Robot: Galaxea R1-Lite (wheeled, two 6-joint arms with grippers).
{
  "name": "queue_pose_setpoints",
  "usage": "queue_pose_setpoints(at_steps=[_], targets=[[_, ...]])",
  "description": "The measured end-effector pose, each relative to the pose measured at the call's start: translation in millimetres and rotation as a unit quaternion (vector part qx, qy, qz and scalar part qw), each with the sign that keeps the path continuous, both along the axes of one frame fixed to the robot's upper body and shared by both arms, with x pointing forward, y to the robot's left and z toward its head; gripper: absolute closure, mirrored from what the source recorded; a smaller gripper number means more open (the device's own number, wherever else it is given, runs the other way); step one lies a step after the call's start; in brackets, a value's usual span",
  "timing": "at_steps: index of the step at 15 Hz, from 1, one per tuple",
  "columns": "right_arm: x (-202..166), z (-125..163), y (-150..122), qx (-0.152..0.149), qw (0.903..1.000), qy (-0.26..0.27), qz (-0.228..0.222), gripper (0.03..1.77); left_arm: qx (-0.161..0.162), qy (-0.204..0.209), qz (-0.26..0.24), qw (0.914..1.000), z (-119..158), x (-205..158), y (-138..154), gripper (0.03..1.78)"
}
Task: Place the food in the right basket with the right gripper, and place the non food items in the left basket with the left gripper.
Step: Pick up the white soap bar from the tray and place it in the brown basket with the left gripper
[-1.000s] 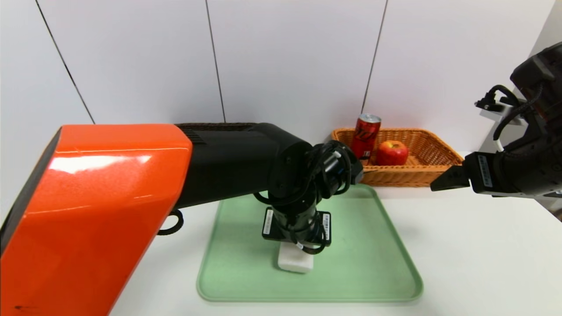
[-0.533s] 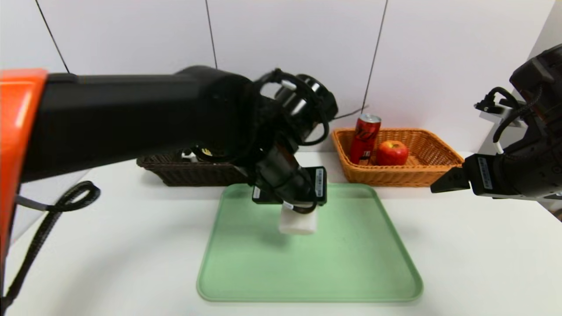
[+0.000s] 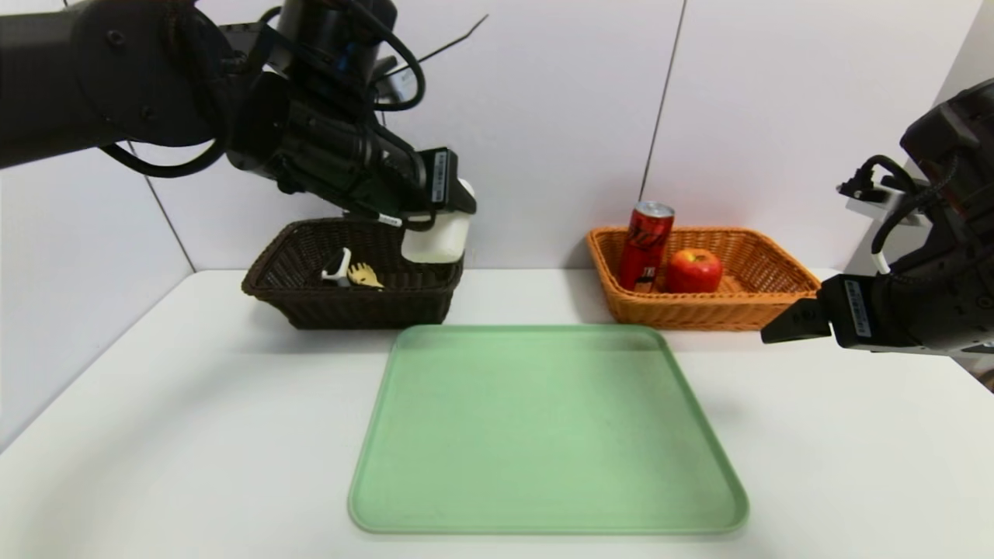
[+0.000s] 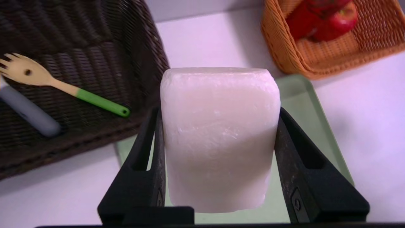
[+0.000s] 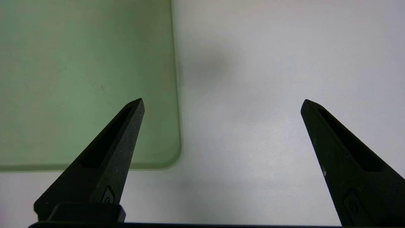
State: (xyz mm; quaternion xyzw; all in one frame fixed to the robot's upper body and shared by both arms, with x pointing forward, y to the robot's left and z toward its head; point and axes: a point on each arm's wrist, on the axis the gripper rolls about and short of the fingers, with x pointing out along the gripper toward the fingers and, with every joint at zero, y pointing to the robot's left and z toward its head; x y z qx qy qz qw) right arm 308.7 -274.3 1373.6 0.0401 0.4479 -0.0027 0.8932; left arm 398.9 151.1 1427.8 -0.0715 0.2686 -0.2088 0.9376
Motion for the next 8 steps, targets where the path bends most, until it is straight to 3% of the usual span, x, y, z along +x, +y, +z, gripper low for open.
queue_pose_setpoints(at_steps=[3, 8], targets=[[0.3, 0.2, -0.7, -0.001, 1.0, -0.001, -0.001, 0.09, -0.007, -0.012, 0.042, 0.999, -8.2, 29.7, 23.1, 0.84], [-0.4, -1.3, -1.5, -0.003, 1.0, 0.002, -0.002, 0.09, -0.011, -0.005, 0.07, 0.9974, -37.2, 74.5, 44.7, 0.84]])
